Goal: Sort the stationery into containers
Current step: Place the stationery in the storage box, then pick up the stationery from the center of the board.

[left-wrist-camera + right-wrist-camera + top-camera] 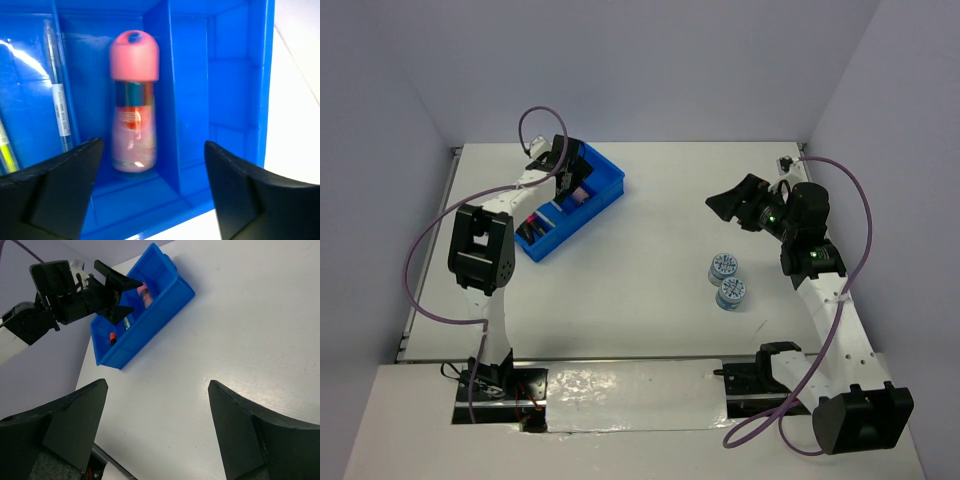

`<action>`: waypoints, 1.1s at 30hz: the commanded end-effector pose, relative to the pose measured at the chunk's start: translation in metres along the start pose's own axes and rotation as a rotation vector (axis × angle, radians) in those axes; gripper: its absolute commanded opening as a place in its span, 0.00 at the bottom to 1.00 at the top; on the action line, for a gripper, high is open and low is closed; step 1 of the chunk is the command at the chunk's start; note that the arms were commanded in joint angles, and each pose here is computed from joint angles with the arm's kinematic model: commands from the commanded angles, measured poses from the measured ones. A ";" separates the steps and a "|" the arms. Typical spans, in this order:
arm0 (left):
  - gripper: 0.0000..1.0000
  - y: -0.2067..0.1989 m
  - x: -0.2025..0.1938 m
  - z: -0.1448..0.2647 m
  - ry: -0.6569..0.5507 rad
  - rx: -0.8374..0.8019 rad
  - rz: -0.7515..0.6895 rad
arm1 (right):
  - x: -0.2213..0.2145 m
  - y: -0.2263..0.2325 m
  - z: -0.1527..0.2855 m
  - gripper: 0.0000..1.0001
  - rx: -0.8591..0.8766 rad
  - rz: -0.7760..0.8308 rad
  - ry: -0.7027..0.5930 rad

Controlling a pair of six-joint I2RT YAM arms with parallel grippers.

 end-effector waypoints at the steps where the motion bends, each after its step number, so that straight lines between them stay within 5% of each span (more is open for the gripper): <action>1: 0.99 -0.021 0.029 0.023 -0.065 -0.075 0.052 | 0.010 0.013 0.001 0.90 0.052 0.056 -0.016; 6: 0.99 -0.027 0.054 0.057 -0.117 -0.125 0.057 | 0.005 0.008 -0.007 0.90 0.043 0.063 0.019; 16: 0.99 -0.026 0.063 0.195 -0.207 -0.340 -0.273 | -0.019 -0.055 -0.024 0.91 -0.413 0.241 0.101; 21: 0.99 -0.052 0.001 0.235 -0.108 -0.583 -0.535 | -0.021 -0.063 0.002 0.91 -0.531 0.200 -0.006; 28: 0.99 -0.116 -0.142 0.273 0.056 -0.926 -0.941 | 0.026 -0.044 0.109 0.91 -0.605 0.065 -0.405; 29: 0.99 -0.127 -0.137 0.273 0.017 -0.884 -0.927 | 0.027 -0.044 0.121 0.91 -0.617 0.055 -0.424; 33: 0.99 -0.136 -0.199 0.248 0.201 -0.770 -0.921 | 0.045 -0.029 0.175 0.90 -0.624 0.020 -0.563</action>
Point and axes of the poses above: each gripper's point midway between its finger pads, its own z axis back along the fingers, its own y axis along the line the jaws close on, x = y × z, the point moved 1 cm from there along z, back along the fingers, and after that the axes turned 6 degrees about -z, right-handed, at the moved point
